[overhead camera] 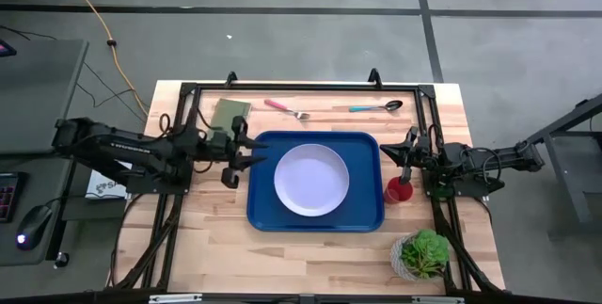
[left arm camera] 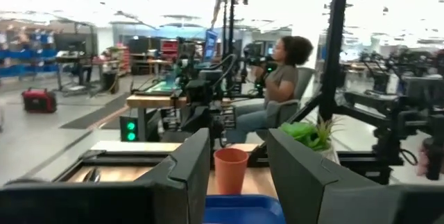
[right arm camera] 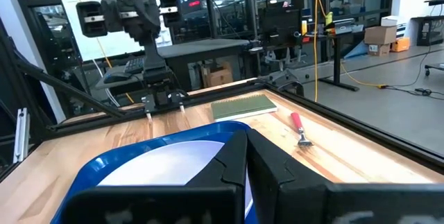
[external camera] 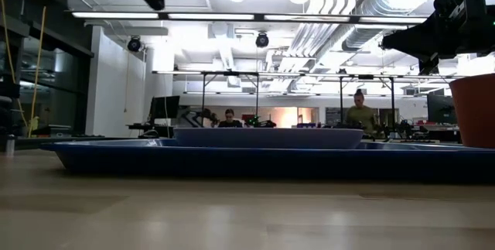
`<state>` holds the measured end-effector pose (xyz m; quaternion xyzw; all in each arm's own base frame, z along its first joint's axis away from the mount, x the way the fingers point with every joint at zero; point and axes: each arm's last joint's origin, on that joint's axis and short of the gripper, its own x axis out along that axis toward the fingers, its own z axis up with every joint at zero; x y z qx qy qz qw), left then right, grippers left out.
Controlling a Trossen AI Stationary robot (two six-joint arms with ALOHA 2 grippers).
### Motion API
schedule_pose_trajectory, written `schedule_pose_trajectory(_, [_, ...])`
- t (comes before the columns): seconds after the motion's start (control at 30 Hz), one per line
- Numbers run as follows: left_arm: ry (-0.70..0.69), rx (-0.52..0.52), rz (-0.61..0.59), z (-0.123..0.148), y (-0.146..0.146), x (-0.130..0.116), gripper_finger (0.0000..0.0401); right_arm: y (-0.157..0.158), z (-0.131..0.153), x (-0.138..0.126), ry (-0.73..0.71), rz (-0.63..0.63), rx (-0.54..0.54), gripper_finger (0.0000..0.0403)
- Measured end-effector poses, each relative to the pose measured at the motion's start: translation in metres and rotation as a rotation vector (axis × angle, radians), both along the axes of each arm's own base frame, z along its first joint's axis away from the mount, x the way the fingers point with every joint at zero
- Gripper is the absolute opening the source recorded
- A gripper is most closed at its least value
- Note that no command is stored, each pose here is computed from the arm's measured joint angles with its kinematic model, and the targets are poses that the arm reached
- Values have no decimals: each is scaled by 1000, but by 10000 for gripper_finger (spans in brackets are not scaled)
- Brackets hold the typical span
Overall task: Pick and place plate/cup/fork/spoon on tray
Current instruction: Put the red cup on the blue serving tray to the top right of the purple plate
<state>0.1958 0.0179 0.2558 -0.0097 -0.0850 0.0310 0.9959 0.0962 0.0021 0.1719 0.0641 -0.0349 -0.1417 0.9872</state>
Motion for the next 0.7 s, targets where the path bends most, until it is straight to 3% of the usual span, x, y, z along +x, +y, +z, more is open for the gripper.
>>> schedule_pose_trajectory(0.33, [48, -54, 18, -14, 1, -3, 124, 0, 5, 0, -94, 2, 127, 0])
schedule_pose_trajectory(0.47, [40, -53, 19, -13, 1, -3, 124, -1, 29, -6, -357, 26, 187, 0])
schedule_pose_trajectory(0.57, [33, -52, 19, -12, 1, -3, 124, 2, 49, -11, -528, 150, 126, 3])
schedule_pose_trajectory(0.63, [32, -52, 18, -12, 1, -3, 124, 2, 59, -9, -508, 155, 120, 11])
schedule_pose_trajectory(0.7, [33, -53, 19, -12, 1, -3, 124, 2, 67, -3, -383, 93, 123, 27])
